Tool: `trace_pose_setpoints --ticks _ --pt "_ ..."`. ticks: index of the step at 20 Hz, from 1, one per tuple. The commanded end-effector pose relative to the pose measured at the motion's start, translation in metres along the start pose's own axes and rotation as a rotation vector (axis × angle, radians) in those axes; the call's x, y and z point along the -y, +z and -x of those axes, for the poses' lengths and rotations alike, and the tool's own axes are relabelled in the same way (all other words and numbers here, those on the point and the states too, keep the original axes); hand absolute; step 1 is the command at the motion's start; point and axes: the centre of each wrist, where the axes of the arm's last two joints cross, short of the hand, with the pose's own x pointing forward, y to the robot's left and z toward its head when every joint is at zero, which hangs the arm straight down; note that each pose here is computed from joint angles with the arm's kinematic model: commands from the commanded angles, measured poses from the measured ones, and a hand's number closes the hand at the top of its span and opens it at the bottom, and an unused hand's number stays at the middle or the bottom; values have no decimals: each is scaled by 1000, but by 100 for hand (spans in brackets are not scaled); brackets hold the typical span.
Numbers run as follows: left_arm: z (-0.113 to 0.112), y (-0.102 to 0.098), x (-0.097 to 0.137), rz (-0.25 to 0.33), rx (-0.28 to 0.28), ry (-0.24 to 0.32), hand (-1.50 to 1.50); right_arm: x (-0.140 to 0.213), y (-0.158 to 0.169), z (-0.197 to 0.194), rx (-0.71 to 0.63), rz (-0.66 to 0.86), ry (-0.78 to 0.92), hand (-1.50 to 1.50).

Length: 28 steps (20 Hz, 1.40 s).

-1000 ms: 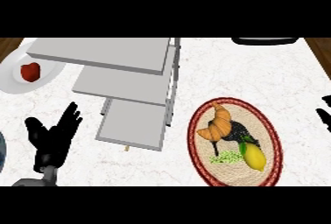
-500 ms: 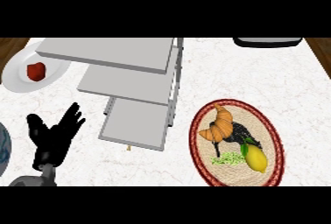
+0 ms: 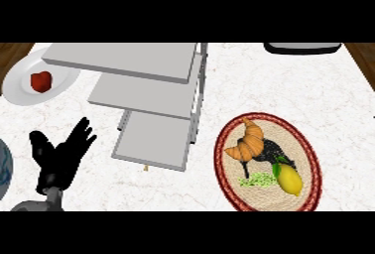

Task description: Pick the lemon from the placemat and place it in the tiered shelf

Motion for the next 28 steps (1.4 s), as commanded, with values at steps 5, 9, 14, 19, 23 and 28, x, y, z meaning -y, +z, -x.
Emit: trace_pose_setpoints --ticks 5,9,14,19,23,28 --pt "0 -11 -1 1 -58 -15 0 -47 -23 -67 -152 87 76 -150" --pt "15 -8 16 20 -69 -9 0 -62 -34 -78 -239 99 159 -150" --pt "8 -10 4 10 -71 -14 0 -97 -46 -90 -315 9 221 -150" --pt "17 -16 2 4 -67 7 0 -114 -55 -82 -348 -24 268 -150" --pt "-6 0 -9 -2 -88 -9 0 -129 -51 -76 -415 1 292 -150" --pt "-5 -7 22 -10 -67 6 0 -126 -49 -84 -430 41 354 -150"
